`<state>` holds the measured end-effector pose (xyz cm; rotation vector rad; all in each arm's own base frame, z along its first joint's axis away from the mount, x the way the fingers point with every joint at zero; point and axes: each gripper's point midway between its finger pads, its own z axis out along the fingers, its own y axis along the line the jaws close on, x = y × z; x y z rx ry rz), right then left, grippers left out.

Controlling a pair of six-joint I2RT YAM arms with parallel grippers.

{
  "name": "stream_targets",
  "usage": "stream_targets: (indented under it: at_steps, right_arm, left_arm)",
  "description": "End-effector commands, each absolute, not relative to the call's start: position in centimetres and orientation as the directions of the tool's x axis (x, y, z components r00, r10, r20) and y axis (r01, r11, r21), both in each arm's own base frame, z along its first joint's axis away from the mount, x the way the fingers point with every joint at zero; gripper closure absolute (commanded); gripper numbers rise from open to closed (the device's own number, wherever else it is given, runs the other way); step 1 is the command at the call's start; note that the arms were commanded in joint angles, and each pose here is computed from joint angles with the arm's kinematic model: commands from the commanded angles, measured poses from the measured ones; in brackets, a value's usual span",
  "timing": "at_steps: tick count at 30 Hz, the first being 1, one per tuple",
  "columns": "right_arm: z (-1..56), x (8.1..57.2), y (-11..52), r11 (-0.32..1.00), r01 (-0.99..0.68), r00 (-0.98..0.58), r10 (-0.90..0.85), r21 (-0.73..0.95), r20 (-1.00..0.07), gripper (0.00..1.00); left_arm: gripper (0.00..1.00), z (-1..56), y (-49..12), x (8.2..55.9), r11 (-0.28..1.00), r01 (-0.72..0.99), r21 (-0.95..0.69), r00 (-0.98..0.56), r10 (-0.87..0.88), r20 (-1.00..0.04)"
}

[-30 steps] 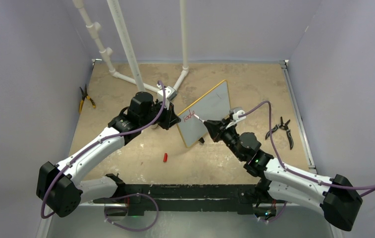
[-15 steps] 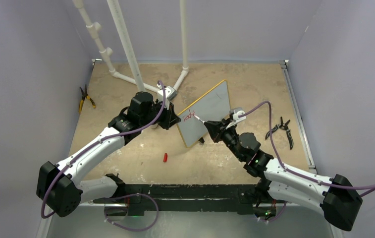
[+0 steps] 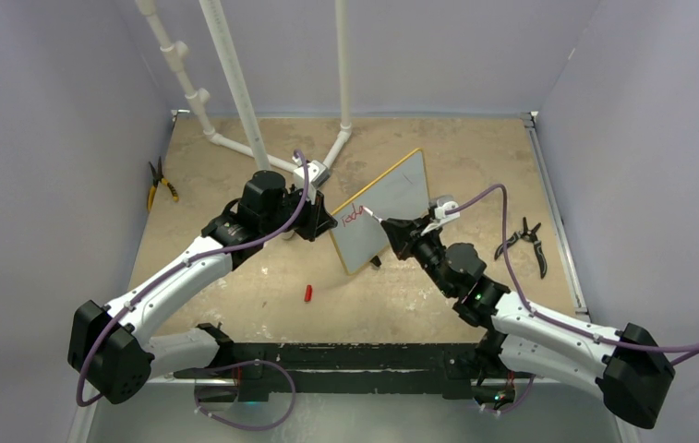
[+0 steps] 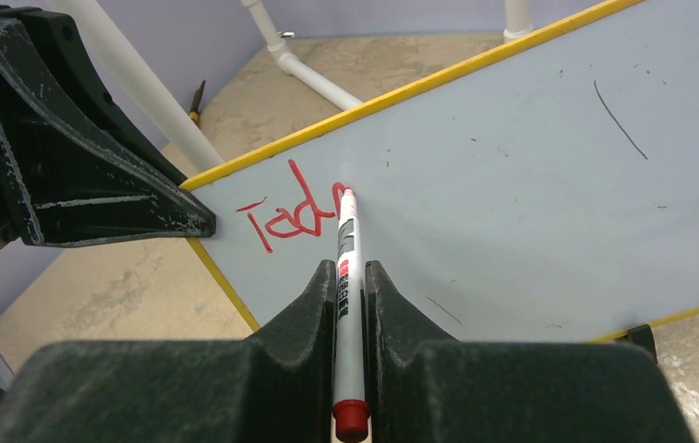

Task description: Write a sentence on the whiteboard

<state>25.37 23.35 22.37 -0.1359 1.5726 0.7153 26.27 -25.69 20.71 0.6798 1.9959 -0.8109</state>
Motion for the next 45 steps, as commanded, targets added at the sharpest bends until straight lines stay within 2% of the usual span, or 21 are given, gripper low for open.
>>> stream_targets:
  at_steps: [1,26,45]
  right_arm:
    - [24.4,26.0,23.5,0.795,-0.491,-0.109,0.351,0.357,-0.930,1.00]
    - [21.2,25.4,22.7,0.805,-0.446,-0.178,0.348,0.391,-0.920,1.00]
    - [23.9,25.4,22.5,0.795,-0.464,-0.134,0.375,0.392,-0.917,1.00]
  left_arm:
    - [1.00,19.9,-25.8,26.0,0.619,0.739,-0.266,-0.475,0.199,-0.857]
    - [1.00,20.0,-25.8,25.9,0.618,0.740,-0.264,-0.472,0.198,-0.859]
    - [1.00,19.8,-25.8,26.0,0.620,0.738,-0.266,-0.476,0.199,-0.857]
